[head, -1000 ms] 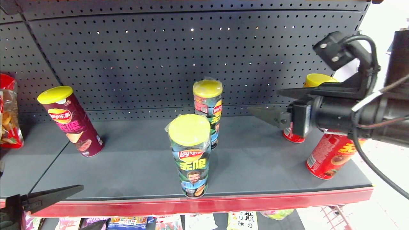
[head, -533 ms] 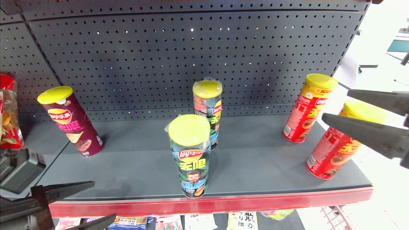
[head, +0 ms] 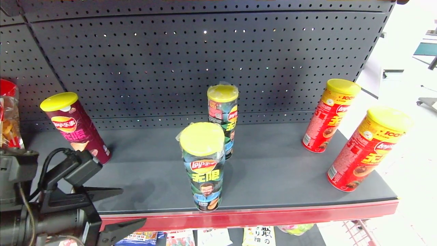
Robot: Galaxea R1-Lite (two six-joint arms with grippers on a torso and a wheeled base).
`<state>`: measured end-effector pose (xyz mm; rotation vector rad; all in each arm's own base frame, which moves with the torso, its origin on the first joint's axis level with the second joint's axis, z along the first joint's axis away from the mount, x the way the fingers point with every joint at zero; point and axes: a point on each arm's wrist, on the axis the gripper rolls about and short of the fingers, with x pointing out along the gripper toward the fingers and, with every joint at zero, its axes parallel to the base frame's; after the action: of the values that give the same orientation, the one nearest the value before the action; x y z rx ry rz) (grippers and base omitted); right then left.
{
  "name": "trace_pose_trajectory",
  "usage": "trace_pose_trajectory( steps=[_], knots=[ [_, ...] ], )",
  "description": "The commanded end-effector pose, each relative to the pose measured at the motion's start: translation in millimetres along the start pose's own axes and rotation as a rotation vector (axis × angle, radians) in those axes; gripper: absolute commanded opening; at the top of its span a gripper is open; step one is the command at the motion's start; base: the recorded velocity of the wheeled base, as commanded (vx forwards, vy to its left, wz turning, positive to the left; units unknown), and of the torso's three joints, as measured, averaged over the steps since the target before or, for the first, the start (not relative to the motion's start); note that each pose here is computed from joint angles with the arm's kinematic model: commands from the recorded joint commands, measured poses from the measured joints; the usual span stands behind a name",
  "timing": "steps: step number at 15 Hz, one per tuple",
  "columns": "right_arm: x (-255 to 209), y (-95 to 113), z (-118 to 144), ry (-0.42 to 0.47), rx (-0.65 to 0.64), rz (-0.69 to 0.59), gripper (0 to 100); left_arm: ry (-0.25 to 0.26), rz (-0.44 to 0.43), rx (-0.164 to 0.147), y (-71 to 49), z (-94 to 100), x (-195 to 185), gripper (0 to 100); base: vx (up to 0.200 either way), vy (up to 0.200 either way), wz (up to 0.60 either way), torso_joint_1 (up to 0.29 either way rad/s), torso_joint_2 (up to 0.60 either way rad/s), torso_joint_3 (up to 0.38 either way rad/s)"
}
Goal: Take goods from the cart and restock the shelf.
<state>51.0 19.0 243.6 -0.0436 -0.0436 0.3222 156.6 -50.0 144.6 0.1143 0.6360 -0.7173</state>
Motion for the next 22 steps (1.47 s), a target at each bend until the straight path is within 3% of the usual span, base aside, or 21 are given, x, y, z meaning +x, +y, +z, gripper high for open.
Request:
trace_pose_trajectory(
  steps=[1,7,13,17,20,22],
  knots=[
    [-9,-1,-1,-0.026,0.010,-0.013,100,0.045,-0.021,-0.001,5.1,4.1,24,100,0.000,0.000,0.00,0.000,0.00,0.000],
    [-8,-2,-2,-0.021,0.018,-0.034,100,0.054,-0.022,0.011,14.9,22.4,53,100,0.000,0.000,0.00,0.000,0.00,0.000],
    [-8,-2,-5,-0.010,0.046,-0.046,100,0.063,-0.058,0.047,11.8,38.9,78,100,0.000,0.000,0.00,0.000,0.00,0.000],
    [-8,-2,-5,-0.010,0.046,-0.046,100,0.069,-0.058,0.044,15.6,43.9,88,100,0.000,0.000,0.00,0.000,0.00,0.000],
    [-8,-2,-5,-0.010,0.046,-0.046,100,0.074,-0.077,0.058,12.5,49.5,99,100,0.000,0.000,0.00,0.000,0.00,0.000],
    [-8,-2,-5,-0.010,0.049,-0.046,100,0.077,-0.095,0.049,8.0,52.3,105,100,0.000,0.000,0.00,0.000,0.00,0.000]
  ],
)
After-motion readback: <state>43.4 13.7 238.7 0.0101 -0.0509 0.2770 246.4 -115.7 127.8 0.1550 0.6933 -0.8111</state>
